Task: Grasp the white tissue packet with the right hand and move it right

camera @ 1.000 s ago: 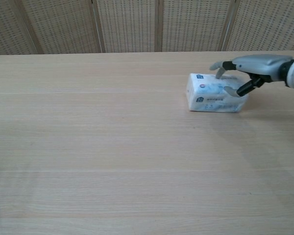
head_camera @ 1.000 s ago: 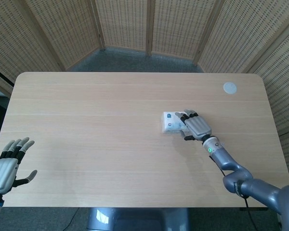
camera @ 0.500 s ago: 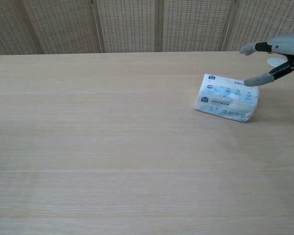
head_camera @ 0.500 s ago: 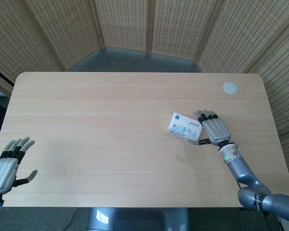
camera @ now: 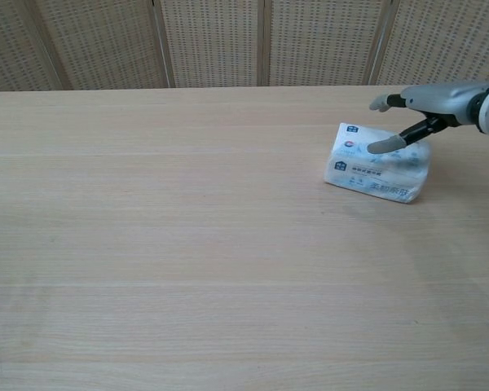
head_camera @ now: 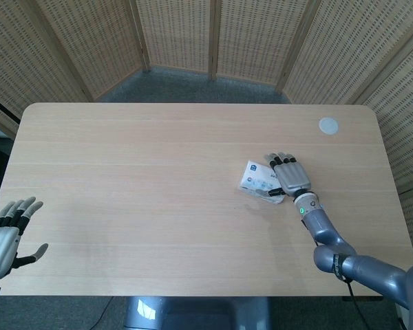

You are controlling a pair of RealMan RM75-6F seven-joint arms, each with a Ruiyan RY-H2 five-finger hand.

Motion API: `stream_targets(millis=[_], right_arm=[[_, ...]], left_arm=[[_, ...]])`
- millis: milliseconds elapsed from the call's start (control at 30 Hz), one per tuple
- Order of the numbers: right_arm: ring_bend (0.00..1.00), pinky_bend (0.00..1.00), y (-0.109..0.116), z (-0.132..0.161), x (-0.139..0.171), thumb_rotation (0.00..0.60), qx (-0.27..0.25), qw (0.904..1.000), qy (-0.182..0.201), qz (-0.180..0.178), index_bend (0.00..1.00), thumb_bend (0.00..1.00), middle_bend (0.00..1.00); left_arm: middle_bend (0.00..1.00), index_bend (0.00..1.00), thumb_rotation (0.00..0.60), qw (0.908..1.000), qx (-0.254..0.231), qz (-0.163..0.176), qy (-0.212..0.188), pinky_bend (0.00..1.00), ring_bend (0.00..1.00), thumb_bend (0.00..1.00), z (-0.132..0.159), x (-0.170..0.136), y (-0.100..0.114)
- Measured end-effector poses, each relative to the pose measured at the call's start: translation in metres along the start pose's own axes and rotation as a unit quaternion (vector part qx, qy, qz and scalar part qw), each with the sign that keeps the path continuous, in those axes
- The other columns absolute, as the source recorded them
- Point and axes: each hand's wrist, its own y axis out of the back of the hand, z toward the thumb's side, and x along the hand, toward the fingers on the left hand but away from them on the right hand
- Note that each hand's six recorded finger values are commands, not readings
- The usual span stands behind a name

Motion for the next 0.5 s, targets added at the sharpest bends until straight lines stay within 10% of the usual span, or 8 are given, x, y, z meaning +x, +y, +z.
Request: stream_targets(millis=[300, 400, 500], right_arm=[[0.00, 0.00, -0.023, -0.006, -0.026, 0.232, -0.010, 0.9991, -0.024, 0.034, 0.00, 0.00, 0.00], [0.00, 0.06, -0.029, -0.009, -0.033, 0.370, -0.021, 0.9983, -0.038, 0.040, 0.00, 0.00, 0.01], [0.13, 0.36, -0.035, -0.009, -0.039, 0.565, -0.050, 0.9967, -0.051, 0.039, 0.02, 0.07, 0.27]], left_arm=[[0.00, 0.12, 0.600, 1.0000, -0.001, 0.007, 0.001, 0.00, 0.00, 0.32, -0.001, -0.003, 0.003], [0.00, 0.12, 0.600, 1.0000, -0.003, 0.009, 0.003, 0.00, 0.00, 0.32, -0.002, -0.005, 0.004], [0.00, 0.12, 0.600, 0.9999, -0.006, 0.008, 0.004, 0.00, 0.00, 0.32, -0.003, -0.007, 0.004]])
